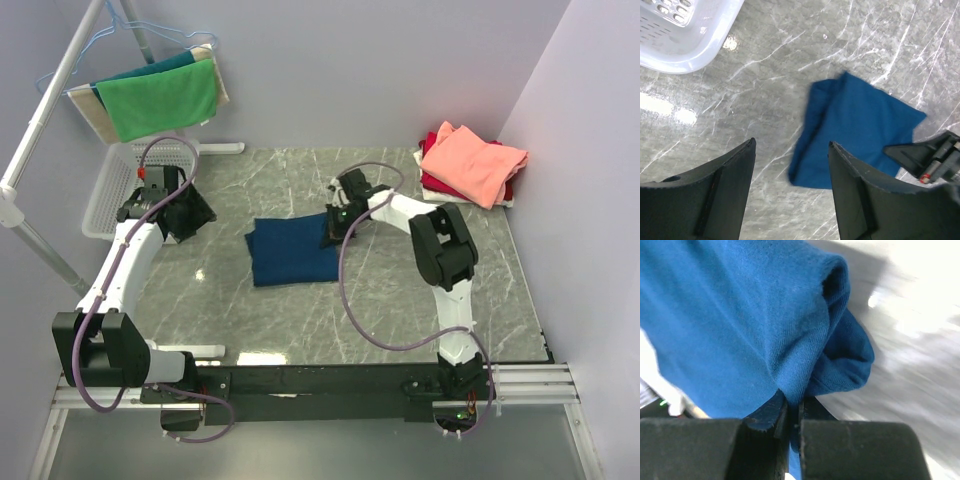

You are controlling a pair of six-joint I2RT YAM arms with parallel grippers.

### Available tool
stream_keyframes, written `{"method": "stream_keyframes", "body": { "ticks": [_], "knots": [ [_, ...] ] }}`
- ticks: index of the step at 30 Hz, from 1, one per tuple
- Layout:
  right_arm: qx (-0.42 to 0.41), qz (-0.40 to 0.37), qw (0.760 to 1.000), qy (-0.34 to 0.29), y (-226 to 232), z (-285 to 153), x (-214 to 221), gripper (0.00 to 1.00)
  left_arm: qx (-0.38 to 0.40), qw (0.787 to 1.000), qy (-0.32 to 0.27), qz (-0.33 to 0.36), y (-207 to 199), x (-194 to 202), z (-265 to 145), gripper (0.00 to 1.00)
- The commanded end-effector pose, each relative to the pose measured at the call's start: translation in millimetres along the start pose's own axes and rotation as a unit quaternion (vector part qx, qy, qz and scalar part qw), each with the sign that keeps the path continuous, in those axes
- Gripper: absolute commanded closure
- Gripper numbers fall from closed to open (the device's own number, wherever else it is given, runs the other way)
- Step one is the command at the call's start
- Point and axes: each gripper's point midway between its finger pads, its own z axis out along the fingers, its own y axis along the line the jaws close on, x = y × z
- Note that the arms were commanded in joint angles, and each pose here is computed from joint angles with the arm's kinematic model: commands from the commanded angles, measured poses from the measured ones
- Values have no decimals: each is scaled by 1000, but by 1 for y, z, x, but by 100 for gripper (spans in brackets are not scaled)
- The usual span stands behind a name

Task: Fold and stack the t-shirts
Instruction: Neatly place the folded tshirt to the corner

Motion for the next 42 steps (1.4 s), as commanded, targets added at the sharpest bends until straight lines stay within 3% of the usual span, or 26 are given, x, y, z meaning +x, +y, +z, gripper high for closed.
{"method": "stream_keyframes", "body": {
  "ticks": [1, 13, 19, 27, 33, 42],
  "knots": [
    [147, 20, 989, -6, -80, -41, 9, 100, 26, 999, -18, 8, -9, -8, -8, 35],
    [283, 69, 954, -63, -176, -131, 1, 100, 38, 999, -12, 17, -19, -16, -5, 36],
    [370, 105, 920, -76, -229, -173, 5, 100, 26, 999, -14, 31, -18, -23, -4, 36],
    [490, 157, 854, -69, -292, -223, 33, 100, 38, 999, -1, 25, -22, -19, 6, 36],
    [523, 208, 821, -99, -322, -266, 52, 100, 33, 999, 6, 25, -23, -20, 15, 37],
    [581, 260, 766, -92, -355, -304, 71, 100, 29, 999, 21, 24, -25, -21, 29, 38]
  ]
}}
